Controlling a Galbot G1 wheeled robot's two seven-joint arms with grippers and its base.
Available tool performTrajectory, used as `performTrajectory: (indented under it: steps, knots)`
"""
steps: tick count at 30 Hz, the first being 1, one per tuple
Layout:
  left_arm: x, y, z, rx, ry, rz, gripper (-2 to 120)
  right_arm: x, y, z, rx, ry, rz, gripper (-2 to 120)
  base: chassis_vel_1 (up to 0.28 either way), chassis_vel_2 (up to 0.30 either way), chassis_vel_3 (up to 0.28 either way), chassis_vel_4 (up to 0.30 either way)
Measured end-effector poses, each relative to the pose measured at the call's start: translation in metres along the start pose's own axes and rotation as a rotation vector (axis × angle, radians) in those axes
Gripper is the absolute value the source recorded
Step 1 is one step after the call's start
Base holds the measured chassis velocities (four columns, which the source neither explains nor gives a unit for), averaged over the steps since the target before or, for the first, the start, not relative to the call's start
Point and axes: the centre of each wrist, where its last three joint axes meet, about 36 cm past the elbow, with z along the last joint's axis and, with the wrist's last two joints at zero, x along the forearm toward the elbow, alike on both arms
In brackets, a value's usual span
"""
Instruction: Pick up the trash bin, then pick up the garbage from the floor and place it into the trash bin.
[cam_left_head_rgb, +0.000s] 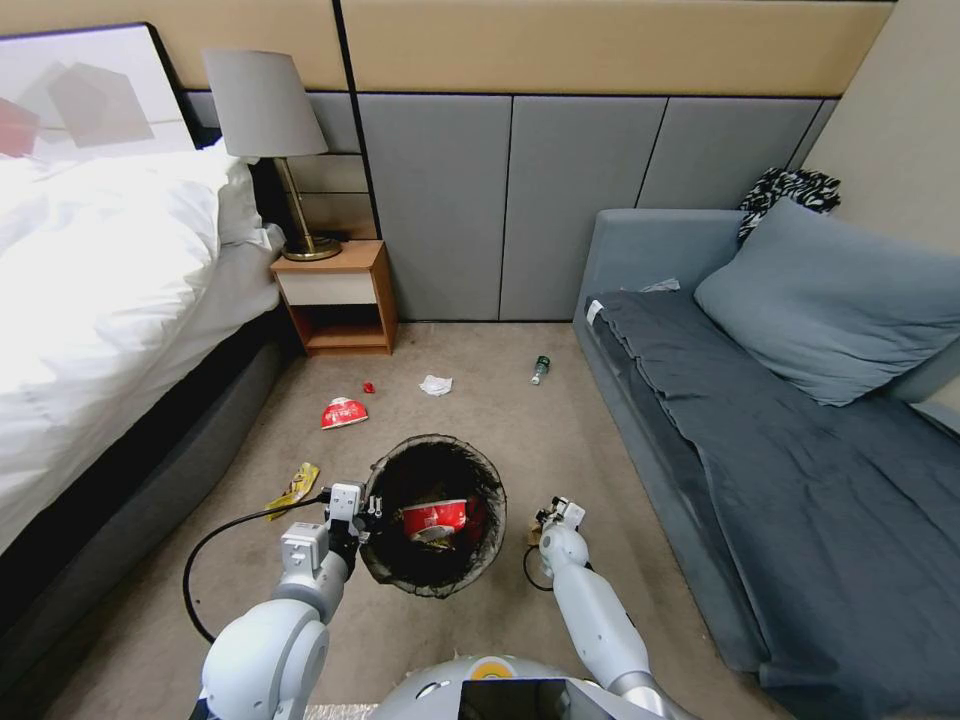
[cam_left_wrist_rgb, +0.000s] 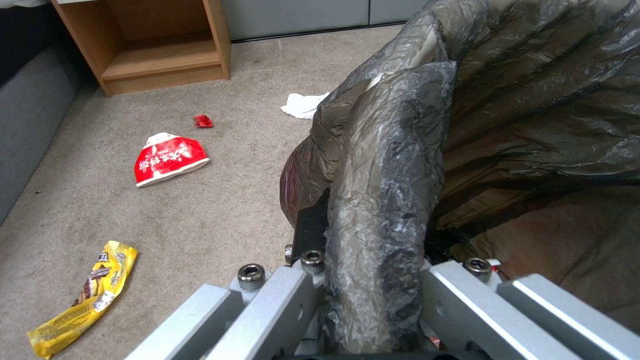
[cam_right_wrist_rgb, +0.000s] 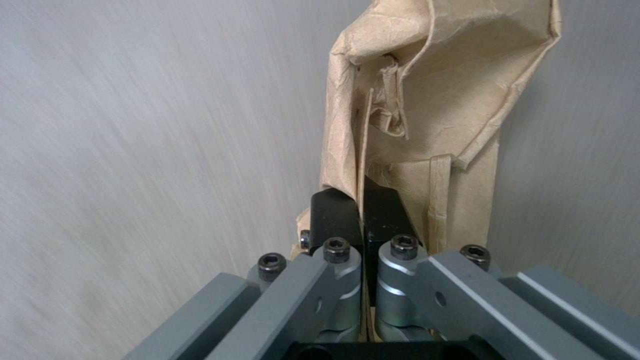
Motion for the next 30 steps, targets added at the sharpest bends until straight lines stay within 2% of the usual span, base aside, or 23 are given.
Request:
performTrajectory:
  steps: [2,4,6,9,12,16,22,23,26,27,30]
  knots:
    - [0.001,0.000,-0.001,0.000,-0.003,0.000,1,0.019,-0.008,-0.025,0.045,-0.115,-0.034,0,0.000,0.000,0.000,0.000]
    - [0.001,0.000,-0.001,0.000,-0.002,0.000,1,0.025,-0.011,-0.033,0.057,-0.145,-0.046,0,0.000,0.000,0.000,0.000]
    - [0.001,0.000,-0.001,0.002,-0.001,0.000,1,0.052,-0.014,-0.061,0.076,-0.215,-0.102,0,0.000,0.000,0.000,0.000]
    - [0.001,-0.001,-0.001,0.003,-0.002,0.000,1,0.075,-0.013,-0.080,0.078,-0.247,-0.149,0,0.000,0.000,0.000,0.000]
    - [0.000,-0.001,0.000,0.004,0.000,0.002,1,0.122,-0.010,-0.107,0.097,-0.282,-0.262,0,0.000,0.000,0.000,0.000]
    - [-0.001,-0.001,0.000,0.003,0.001,0.002,1,0.146,-0.011,-0.116,0.123,-0.298,-0.325,0,0.000,0.000,0.000,0.000]
    - [-0.006,0.000,0.001,0.002,0.005,0.004,1,0.214,-0.004,-0.147,0.125,-0.331,-0.505,0,0.000,0.000,0.000,0.000]
    - [-0.006,0.000,0.001,0.002,0.005,0.004,1,0.214,-0.004,-0.147,0.125,-0.331,-0.505,0,0.000,0.000,0.000,0.000]
    - [-0.009,0.000,0.003,0.004,0.008,0.009,1,0.254,0.002,-0.163,0.099,-0.291,-0.652,0,0.000,0.000,0.000,0.000]
    - [-0.009,0.000,0.003,0.004,0.008,0.009,1,0.254,0.002,-0.163,0.099,-0.291,-0.652,0,0.000,0.000,0.000,0.000]
    - [-0.011,0.001,0.002,0.003,0.007,0.016,1,0.280,0.008,-0.170,0.092,-0.241,-0.772,0,0.000,0.000,0.000,0.000]
